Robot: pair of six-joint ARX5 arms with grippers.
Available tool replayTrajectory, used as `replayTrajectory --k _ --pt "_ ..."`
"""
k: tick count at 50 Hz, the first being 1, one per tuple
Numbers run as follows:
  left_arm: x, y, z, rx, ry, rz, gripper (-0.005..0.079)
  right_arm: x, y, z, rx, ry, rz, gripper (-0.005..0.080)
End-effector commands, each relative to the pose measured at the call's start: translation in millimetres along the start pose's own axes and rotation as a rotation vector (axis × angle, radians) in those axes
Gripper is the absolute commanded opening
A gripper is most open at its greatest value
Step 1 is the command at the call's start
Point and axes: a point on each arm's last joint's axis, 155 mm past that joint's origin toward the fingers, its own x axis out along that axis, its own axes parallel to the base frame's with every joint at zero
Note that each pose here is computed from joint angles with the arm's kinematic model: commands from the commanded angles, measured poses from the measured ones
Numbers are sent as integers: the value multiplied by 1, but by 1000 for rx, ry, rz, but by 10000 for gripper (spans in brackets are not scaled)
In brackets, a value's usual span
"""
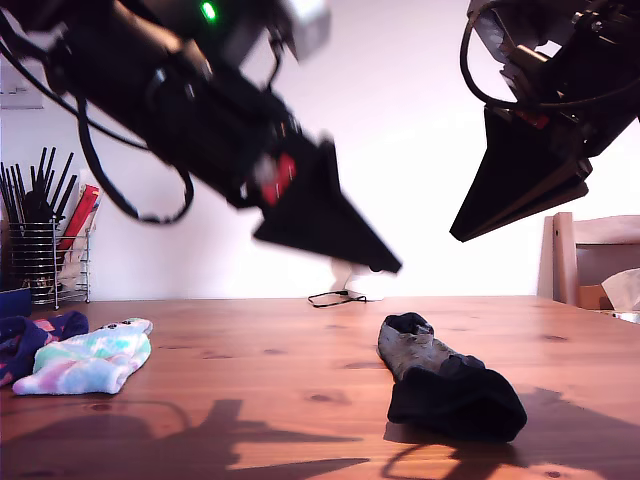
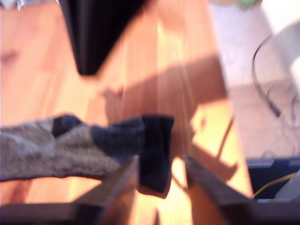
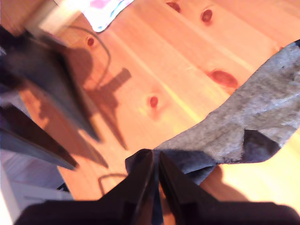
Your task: Fold the socks in front of you. After folding them, place them to the left side.
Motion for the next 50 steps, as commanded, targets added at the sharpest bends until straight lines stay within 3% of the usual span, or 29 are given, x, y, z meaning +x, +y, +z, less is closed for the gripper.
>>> replayTrajectory --k 1,18,50 --pt "7 -2 -3 13 4 0 404 -5 -2 9 -7 -28 -9 -12" --pt "31 -2 -22 5 43 -6 404 -6 -6 18 4 -67 -16 -12" --pt "50 1 -35 8 81 27 392 -7 -6 20 5 -70 -16 -12"
